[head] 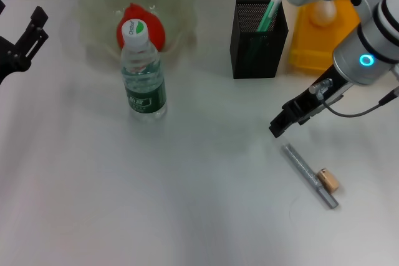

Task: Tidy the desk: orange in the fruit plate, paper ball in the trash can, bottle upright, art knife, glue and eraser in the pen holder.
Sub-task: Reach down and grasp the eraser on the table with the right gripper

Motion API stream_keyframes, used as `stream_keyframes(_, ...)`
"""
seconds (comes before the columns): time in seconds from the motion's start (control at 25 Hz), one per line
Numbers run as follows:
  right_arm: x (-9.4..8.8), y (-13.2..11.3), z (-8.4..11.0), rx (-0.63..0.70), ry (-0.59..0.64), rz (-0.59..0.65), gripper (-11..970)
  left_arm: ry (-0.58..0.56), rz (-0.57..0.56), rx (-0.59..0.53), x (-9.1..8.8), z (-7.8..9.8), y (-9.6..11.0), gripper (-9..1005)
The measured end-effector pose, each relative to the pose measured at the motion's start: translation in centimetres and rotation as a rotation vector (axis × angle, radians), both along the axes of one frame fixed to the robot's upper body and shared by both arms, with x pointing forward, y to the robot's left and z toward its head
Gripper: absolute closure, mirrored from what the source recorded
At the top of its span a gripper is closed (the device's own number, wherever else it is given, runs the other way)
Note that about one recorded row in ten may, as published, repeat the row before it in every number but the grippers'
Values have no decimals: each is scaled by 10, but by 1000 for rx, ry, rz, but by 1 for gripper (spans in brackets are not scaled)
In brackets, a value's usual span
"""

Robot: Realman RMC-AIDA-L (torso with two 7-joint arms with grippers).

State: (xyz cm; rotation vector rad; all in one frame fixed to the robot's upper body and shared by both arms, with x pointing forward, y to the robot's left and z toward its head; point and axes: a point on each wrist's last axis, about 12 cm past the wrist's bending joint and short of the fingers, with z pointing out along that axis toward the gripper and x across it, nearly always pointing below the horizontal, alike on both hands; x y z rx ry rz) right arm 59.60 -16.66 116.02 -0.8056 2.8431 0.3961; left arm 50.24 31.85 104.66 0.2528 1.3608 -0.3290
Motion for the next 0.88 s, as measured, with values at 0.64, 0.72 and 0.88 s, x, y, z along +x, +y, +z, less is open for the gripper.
stream_keyframes(0.64, -18, -15, 5, -155, 161, -46, 366, -10, 14, 4, 0, 2, 4, 194)
stream_keyframes(0.72, -19, -18, 0, -159, 176, -55, 378, -13, 14, 4, 1, 2, 4, 194)
stream_keyframes(0.88, -22, -23, -8, -157, 186, -71, 405, -15, 14, 5, 1, 3, 5, 194)
